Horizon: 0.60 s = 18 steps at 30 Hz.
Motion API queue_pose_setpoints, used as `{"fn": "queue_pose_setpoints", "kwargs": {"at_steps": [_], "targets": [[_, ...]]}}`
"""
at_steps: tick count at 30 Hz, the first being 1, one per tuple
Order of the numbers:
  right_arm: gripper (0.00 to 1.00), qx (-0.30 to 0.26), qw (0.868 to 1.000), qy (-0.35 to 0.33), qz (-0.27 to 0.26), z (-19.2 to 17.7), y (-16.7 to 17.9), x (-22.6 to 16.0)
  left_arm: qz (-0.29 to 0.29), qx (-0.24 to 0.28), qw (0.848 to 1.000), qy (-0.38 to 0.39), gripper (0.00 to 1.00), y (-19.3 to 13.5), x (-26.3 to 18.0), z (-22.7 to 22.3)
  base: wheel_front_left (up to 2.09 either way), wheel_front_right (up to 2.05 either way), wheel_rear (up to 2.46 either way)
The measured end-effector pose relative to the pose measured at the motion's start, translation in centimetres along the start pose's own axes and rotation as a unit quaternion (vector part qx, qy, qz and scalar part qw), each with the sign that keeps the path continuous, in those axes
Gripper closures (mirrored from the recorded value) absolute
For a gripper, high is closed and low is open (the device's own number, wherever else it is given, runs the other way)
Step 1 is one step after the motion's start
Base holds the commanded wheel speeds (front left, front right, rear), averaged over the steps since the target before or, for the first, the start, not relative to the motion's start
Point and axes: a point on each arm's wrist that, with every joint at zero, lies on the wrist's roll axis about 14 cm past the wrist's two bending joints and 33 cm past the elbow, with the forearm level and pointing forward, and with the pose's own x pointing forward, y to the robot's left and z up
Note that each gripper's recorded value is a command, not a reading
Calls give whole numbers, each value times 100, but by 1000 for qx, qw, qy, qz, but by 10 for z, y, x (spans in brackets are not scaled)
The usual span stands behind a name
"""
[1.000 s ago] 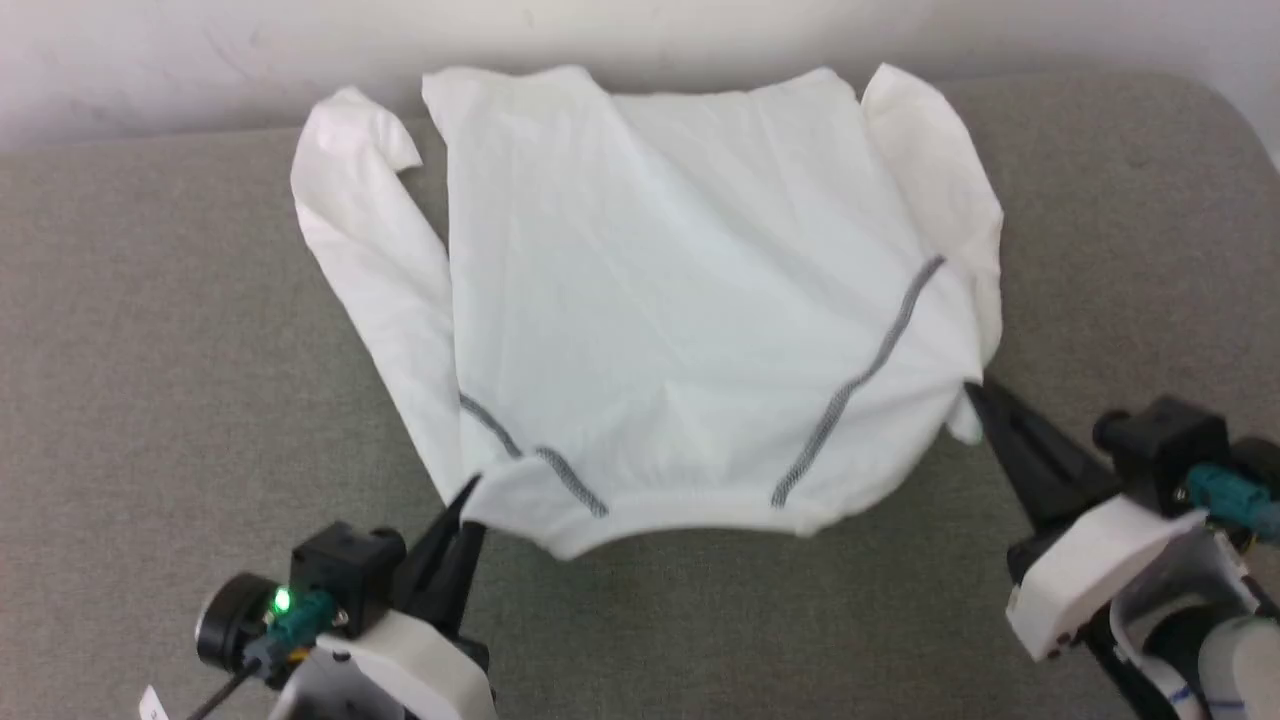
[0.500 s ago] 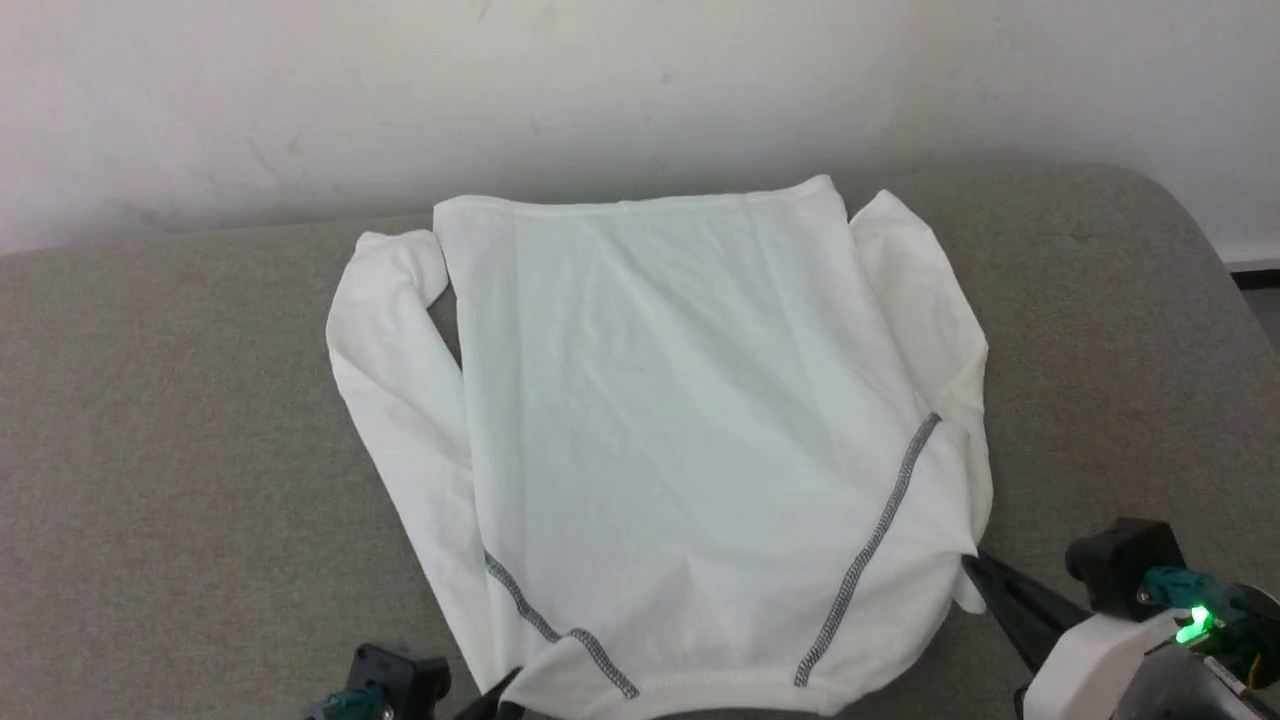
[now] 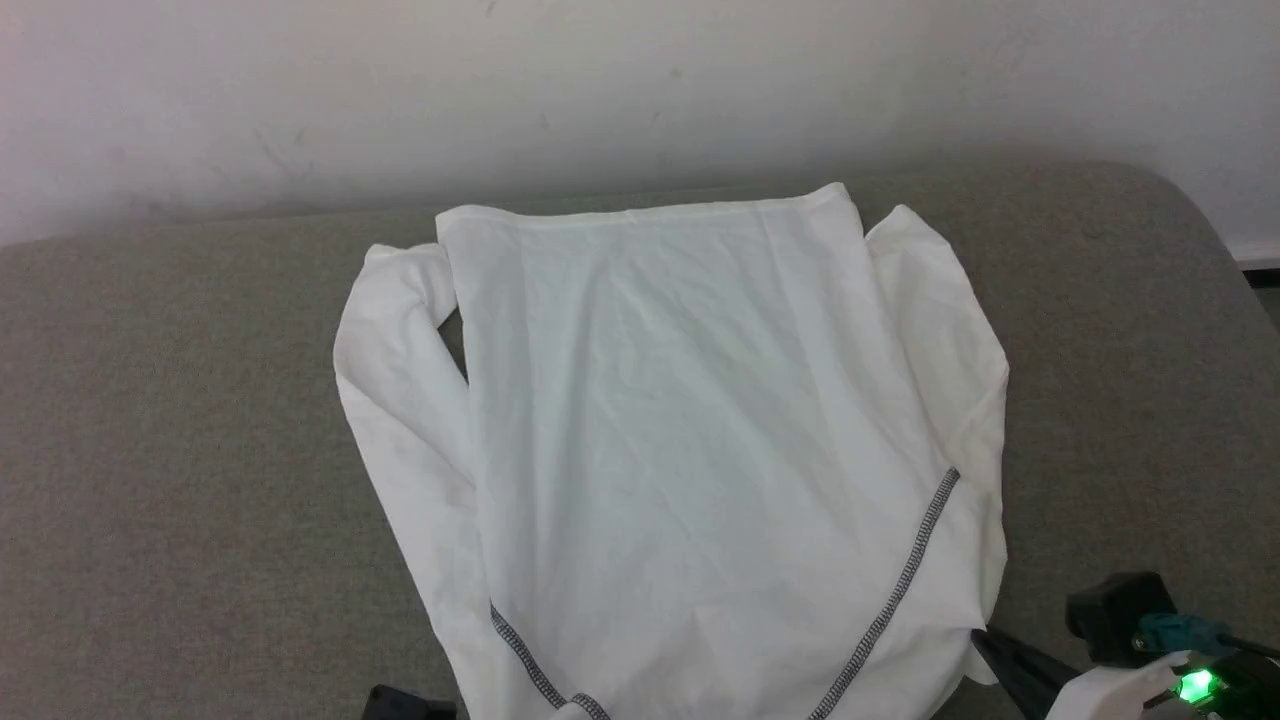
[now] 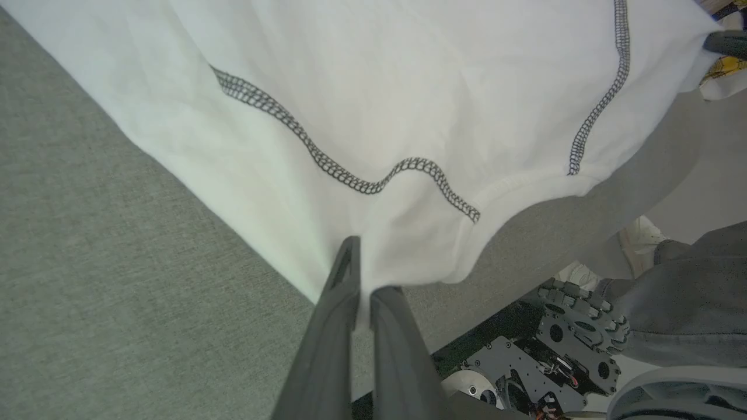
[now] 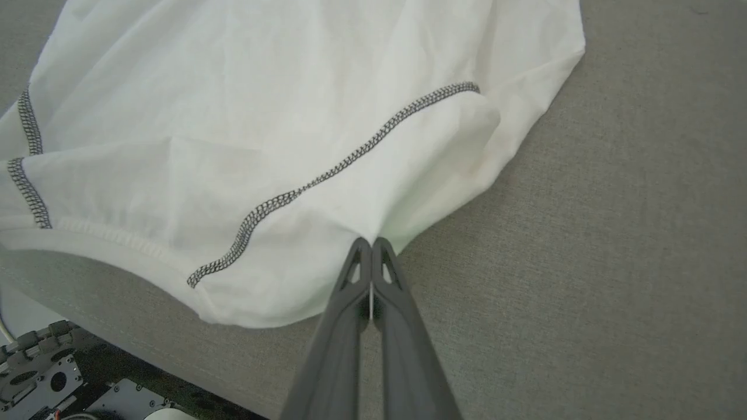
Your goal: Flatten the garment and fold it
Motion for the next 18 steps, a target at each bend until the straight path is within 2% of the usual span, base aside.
{"fn": "queue_pose_setpoints", "kwargs": {"at_steps": [18], "targets": [[100,27,999,38,-1,-47,-2,44,12,-15,999,46,100,26,38,-34,0,0,0]]}}
